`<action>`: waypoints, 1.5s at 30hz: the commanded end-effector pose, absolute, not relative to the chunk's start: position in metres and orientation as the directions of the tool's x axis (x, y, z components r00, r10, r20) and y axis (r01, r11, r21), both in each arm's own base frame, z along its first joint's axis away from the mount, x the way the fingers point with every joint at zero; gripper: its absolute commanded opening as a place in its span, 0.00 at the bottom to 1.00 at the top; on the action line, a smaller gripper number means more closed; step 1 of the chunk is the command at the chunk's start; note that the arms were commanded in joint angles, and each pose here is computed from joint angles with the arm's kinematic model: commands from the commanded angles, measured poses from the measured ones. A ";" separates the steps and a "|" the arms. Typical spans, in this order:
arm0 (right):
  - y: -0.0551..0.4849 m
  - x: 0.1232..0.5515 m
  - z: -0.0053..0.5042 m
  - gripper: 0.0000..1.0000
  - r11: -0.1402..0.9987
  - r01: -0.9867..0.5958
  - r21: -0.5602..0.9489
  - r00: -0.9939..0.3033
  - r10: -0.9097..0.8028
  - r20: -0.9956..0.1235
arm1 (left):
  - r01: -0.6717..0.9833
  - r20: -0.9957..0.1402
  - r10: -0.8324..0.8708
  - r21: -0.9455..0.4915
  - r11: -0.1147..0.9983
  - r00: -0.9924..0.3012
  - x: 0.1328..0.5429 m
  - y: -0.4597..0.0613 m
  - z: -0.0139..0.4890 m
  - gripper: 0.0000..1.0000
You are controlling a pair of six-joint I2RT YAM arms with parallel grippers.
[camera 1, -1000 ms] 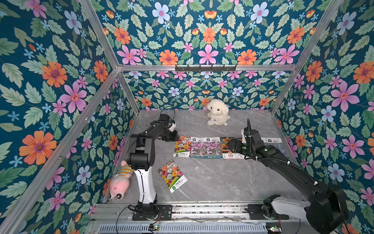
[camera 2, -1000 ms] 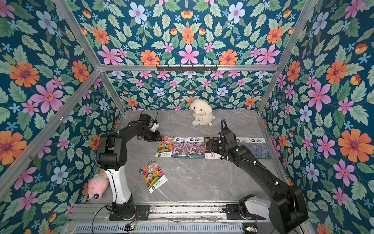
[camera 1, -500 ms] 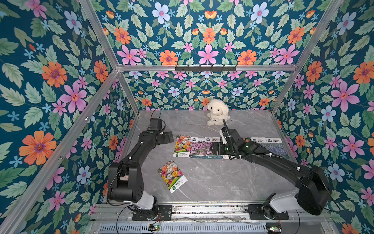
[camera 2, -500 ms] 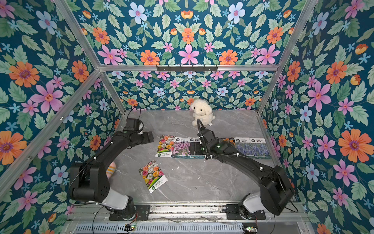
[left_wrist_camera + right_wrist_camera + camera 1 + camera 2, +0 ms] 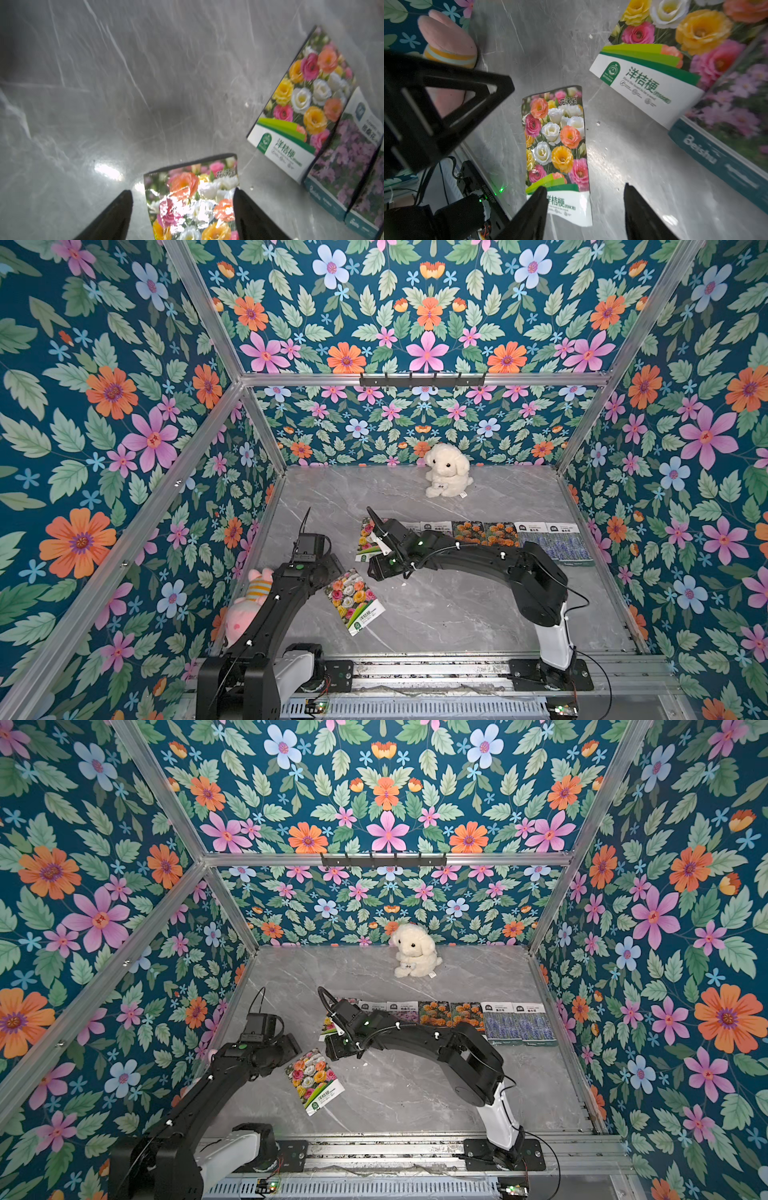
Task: Arrange the seed packets in a row
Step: Pick up the seed packet from the center of the board.
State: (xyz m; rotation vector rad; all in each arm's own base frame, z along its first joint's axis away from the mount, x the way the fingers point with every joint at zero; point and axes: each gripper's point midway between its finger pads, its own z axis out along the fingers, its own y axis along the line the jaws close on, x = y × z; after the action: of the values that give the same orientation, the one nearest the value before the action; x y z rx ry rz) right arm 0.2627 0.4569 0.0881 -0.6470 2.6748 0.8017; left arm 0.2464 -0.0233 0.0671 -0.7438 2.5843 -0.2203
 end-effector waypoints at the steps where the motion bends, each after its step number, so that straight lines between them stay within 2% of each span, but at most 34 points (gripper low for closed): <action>1: 0.468 0.246 0.079 0.59 0.710 -0.473 0.521 -0.881 -0.377 -0.286 | -0.521 -0.294 -0.607 -0.322 0.790 -0.738 0.232 -0.031 0.056 0.75; 3: 0.474 0.245 0.076 0.56 0.699 -0.468 0.541 -0.884 -0.385 -0.267 | -0.540 -0.279 -0.622 -0.321 0.778 -0.731 0.224 -0.030 0.049 0.74; 7: 0.481 0.242 0.065 0.42 0.703 -0.478 0.526 -0.877 -0.419 -0.237 | -0.561 -0.263 -0.636 -0.308 0.768 -0.726 0.212 -0.028 0.038 0.72; 12: 0.488 0.242 0.050 0.32 0.716 -0.498 0.489 -0.864 -0.456 -0.213 | -0.581 -0.233 -0.659 -0.327 0.745 -0.715 0.205 -0.031 0.028 0.65; 18: 0.490 0.251 0.038 0.30 0.743 -0.505 0.439 -0.862 -0.460 -0.213 | -0.582 -0.203 -0.670 -0.360 0.729 -0.714 0.203 -0.038 0.020 0.57; 27: 0.487 0.251 0.018 0.24 0.755 -0.554 0.351 -0.832 -0.514 -0.207 | -0.570 -0.189 -0.666 -0.382 0.727 -0.722 0.204 -0.043 0.020 0.50; 40: 0.453 0.264 -0.013 0.23 0.828 -0.555 0.084 -0.825 -0.535 -0.183 | -0.563 -0.188 -0.664 -0.395 0.726 -0.724 0.206 -0.046 0.026 0.50; 45: 0.443 0.262 -0.025 0.21 0.860 -0.508 0.049 -0.856 -0.497 -0.141 | -0.582 -0.186 -0.678 -0.386 0.716 -0.711 0.202 -0.043 0.026 0.57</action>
State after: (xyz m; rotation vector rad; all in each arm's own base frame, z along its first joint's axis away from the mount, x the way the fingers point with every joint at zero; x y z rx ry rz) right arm 0.2707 0.4943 0.0121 -0.8332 2.7641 0.4497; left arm 0.2056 -0.0448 0.0260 -0.9602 2.6062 -0.4480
